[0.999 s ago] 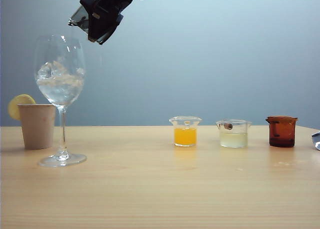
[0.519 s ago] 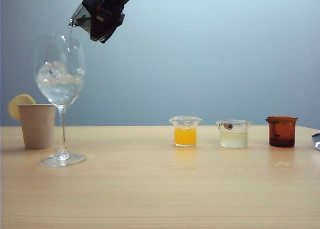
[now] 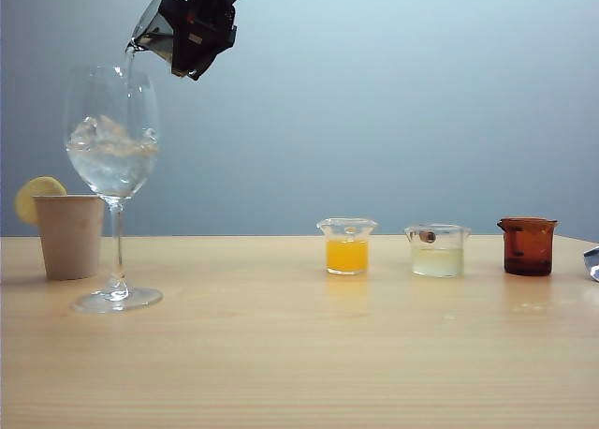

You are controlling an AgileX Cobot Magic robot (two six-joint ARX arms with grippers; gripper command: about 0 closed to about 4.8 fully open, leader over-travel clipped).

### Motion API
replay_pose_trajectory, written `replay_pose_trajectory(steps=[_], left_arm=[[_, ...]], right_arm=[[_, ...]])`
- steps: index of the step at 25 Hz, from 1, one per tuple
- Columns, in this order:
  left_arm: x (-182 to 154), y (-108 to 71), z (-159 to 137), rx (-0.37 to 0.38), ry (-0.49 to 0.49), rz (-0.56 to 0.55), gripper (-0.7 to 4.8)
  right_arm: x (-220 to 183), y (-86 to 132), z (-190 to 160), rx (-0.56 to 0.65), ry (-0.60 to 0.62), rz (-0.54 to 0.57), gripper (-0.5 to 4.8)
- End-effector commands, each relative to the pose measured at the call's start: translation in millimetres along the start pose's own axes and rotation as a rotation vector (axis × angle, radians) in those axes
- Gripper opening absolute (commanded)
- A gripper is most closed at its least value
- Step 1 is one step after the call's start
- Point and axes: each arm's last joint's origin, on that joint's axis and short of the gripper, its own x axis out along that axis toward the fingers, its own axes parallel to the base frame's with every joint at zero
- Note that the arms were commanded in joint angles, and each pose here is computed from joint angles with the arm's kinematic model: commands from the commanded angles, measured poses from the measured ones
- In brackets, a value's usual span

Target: Pick up the first measuring cup from the left, pour the coconut rum inside into the goblet, and finally put the measuring cup back in its original place.

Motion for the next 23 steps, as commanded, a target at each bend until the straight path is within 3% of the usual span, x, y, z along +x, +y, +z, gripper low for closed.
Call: replay_pose_trajectory(steps=[1,23], left_arm=[[-1.6,0.3,2.9,0.004,-0.016,0.002,-0.05],[-1.6,0.3,2.9,0.004,-0.016,0.002,-0.05]], right_arm=[[-5.0,-7.8,4.5,-0.018,-0.018,-0.062,2.38],[-5.0,-9.1,5.2,-0.091,-0.007,-0.085,2.38]])
